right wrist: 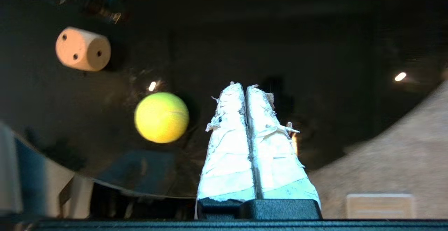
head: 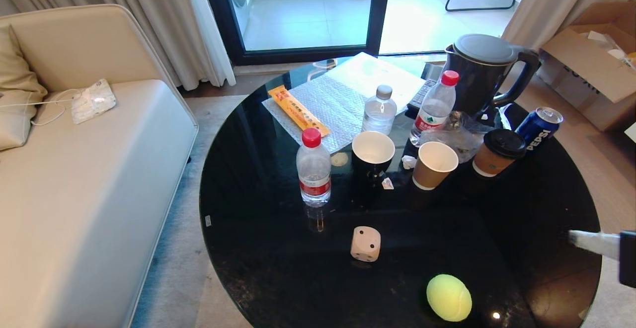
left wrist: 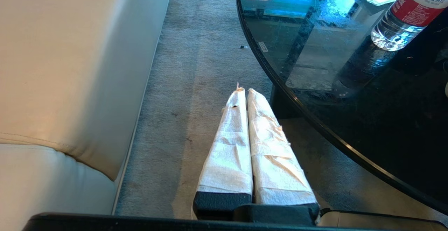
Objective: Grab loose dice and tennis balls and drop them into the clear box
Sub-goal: Pick up the ball on the floor
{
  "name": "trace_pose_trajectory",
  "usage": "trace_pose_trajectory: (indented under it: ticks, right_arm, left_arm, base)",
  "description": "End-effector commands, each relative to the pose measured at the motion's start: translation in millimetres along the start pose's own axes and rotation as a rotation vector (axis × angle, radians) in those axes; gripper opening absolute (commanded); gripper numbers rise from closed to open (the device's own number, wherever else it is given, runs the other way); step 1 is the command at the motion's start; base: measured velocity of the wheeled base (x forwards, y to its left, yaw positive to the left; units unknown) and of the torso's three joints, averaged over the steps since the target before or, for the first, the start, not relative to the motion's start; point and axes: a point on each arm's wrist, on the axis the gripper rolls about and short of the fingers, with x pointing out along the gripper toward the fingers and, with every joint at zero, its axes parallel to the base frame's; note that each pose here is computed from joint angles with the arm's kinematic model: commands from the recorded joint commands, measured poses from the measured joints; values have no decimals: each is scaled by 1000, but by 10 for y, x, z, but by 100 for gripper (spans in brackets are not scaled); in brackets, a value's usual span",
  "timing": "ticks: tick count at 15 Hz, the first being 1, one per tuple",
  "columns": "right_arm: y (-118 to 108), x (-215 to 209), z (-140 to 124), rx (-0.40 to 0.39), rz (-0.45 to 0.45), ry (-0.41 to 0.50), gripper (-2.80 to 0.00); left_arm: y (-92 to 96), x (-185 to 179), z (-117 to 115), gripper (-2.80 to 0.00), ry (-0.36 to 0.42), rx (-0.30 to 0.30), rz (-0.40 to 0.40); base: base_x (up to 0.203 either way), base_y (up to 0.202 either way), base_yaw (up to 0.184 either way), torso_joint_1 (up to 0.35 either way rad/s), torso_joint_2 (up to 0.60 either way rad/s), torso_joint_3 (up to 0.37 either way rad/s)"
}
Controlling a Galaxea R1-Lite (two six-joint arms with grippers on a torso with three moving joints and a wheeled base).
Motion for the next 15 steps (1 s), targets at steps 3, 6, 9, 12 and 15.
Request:
trace_pose_trajectory:
  ticks: [3,6,9,12,15]
  right_arm:
    - [158,697,-120,-3,109,288,-213]
    - [163,968,-265,-28,143,422,0]
    - [138,1019,-288,-133,217,445,0]
    - [158,998,-336,-183,418,477,0]
    - [152,1018,-410,-248,501,531,0]
  left_arm:
    - [0,0,1,-280,0,-1,0]
    - [0,0,1,-280,-1,-1,0]
    - [0,0,1,-280,-1,-1,0]
    - [0,0,1,-280,-1,-1,0]
    - [0,0,1,-280,-1,-1,0]
  base:
    - [0,0,0,0,0,0]
    - [0,0,0,0,0,0]
    - [0,0,0,0,0,0]
    - [0,0,0,0,0,0]
    - [0,0,0,0,0,0]
